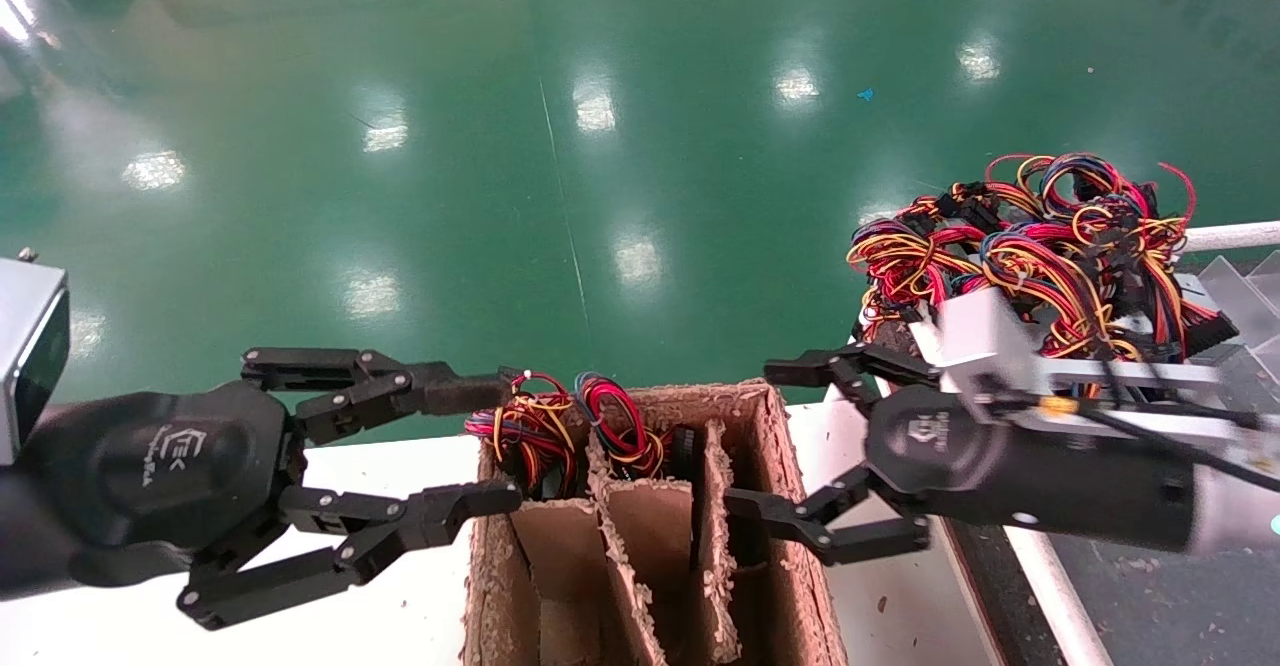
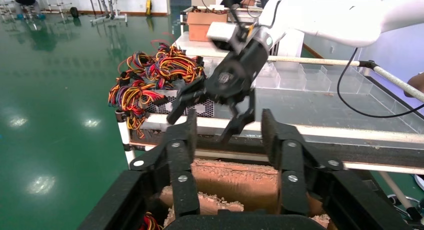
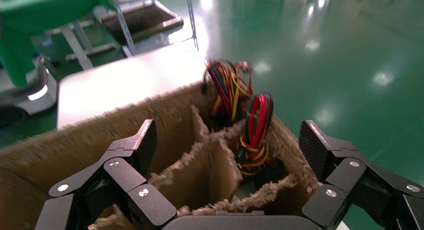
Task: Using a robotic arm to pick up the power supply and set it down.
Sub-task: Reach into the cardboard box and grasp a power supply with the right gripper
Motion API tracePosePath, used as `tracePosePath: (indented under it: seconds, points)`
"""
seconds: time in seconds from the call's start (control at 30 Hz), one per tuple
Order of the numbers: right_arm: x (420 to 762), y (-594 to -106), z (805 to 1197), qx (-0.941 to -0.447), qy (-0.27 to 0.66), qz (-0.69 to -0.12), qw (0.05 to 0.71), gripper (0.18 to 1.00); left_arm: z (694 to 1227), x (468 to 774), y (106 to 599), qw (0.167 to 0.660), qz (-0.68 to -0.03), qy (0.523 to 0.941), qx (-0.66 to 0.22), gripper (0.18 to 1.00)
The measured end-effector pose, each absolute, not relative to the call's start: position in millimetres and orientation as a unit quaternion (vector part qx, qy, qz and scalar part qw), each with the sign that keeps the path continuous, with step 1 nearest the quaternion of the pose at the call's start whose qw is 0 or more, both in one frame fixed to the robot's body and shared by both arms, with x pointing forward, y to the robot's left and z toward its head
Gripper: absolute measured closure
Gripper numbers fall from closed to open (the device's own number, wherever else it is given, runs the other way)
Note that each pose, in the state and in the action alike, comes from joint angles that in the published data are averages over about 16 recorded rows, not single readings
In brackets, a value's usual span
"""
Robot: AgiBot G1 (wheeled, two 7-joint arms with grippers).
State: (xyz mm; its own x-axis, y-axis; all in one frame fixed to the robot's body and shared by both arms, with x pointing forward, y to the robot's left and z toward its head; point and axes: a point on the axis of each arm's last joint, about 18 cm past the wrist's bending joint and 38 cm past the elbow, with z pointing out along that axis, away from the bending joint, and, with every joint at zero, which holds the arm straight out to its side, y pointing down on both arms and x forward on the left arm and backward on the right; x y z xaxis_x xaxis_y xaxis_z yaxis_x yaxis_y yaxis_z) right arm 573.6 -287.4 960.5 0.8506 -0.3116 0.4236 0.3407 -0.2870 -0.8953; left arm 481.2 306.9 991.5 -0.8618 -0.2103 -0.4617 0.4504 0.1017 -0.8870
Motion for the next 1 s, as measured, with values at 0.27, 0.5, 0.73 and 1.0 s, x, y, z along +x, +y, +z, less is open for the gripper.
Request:
tracePosePath:
  seconds: [0.27,0.5,0.73,1.0]
  points:
    - [614,-259,950,-0.779,-0.009,-0.276,0.563,0.178,992,481,307,0.249,-0.665,0.699,0.086,0.582]
    - [644,-234,944,-0.784,-0.012,-0.283,0.553,0.178,992,481,307,0.249,-0.665,0.699,0.086,0.42]
    - [664,-214,939,-0.781,-0.015,-0.288,0.554,0.181,992,481,307,0.249,-0.665,0.699,0.086,0.296]
    - [675,-200,934,-0.777,-0.023,-0.292,0.557,0.213,992,481,307,0.249,-0.665,0.699,0.086,0.212]
